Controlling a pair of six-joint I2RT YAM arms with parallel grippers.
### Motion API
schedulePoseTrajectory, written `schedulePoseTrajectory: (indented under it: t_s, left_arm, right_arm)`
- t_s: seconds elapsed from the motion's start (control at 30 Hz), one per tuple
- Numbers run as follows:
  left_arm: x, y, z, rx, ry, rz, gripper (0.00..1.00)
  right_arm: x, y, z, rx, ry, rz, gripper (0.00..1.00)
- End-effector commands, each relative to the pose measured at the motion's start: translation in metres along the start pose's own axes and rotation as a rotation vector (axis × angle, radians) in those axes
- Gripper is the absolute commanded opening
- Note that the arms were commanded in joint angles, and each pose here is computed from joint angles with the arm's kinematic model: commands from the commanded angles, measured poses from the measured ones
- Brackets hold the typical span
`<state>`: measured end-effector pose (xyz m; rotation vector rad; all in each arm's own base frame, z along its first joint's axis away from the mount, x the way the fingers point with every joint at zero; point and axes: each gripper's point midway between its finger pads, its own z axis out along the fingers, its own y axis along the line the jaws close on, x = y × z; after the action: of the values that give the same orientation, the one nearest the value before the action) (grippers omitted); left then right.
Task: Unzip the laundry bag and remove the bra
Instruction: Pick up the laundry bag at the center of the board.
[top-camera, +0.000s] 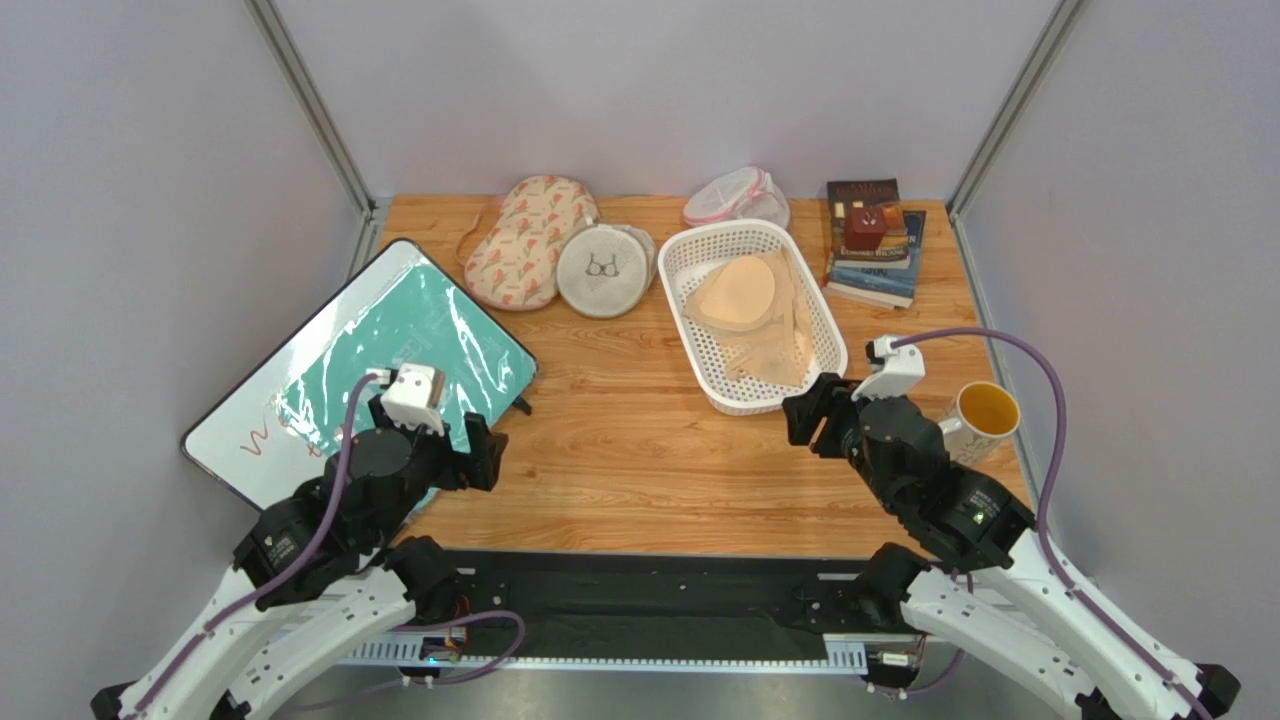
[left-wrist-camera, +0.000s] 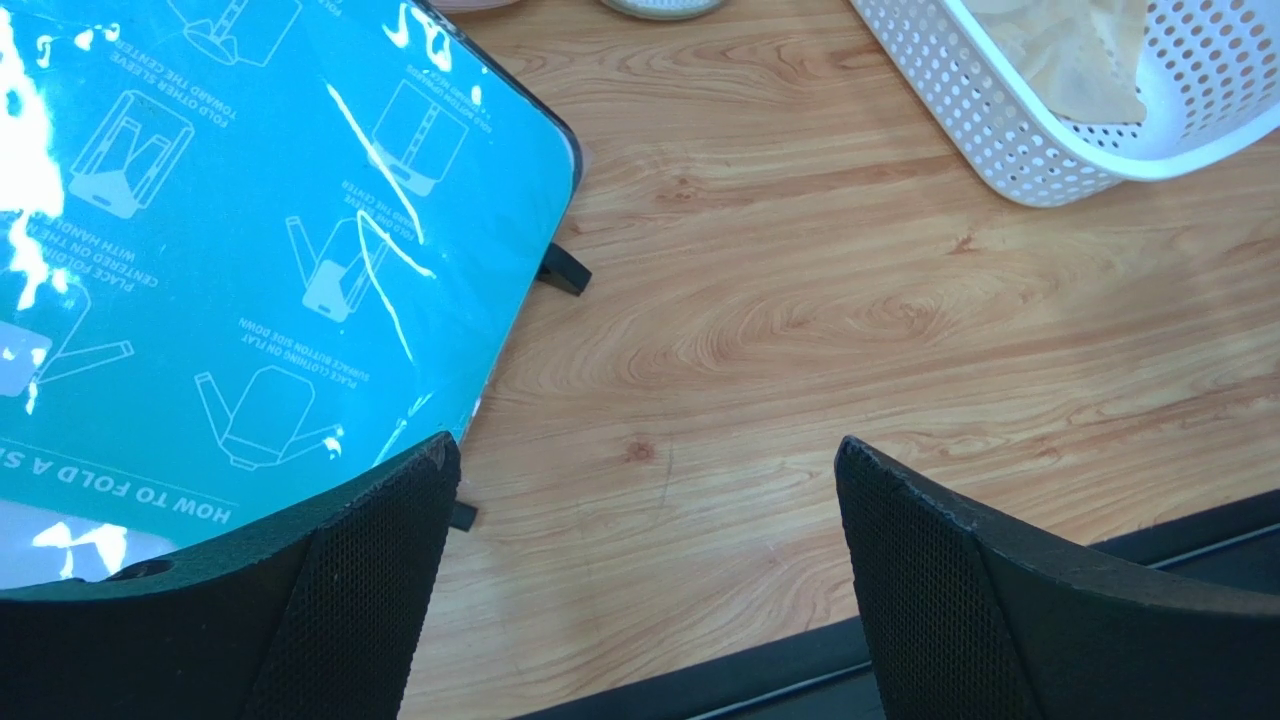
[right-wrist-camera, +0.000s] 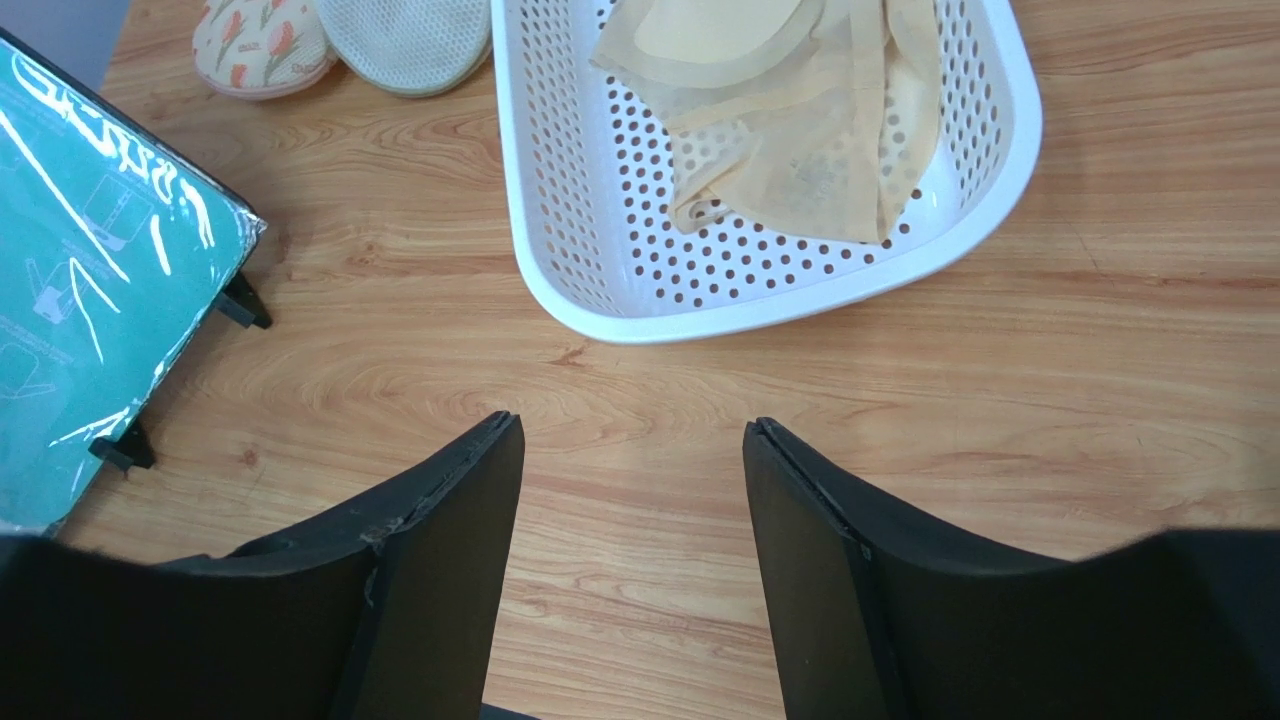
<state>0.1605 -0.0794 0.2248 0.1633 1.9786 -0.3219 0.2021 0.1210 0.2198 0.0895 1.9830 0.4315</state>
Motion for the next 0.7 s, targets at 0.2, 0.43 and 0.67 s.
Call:
schedulePoseTrajectory:
  t_s: [0.2, 0.43, 0.67]
  left_arm:
    - [-0.009, 0.004, -0.005, -0.014, -0.041, -0.023, 1.00]
    - [-0.015, -0.005, 0.013, -0.017, -0.022, 0.063, 1.00]
    - [-0.079, -0.070, 0.075, 0.098, -0.074, 0.108, 1.00]
  right_arm:
    - [-0.013, -0.003, 0.000, 0.046, -0.028, 0.007, 0.62]
    - [-0.011, -0.007, -0.001, 0.084, 0.016, -0.034, 0.62]
    - [-0.003, -0.014, 0.004, 0.133, 0.053, -0.082, 0.62]
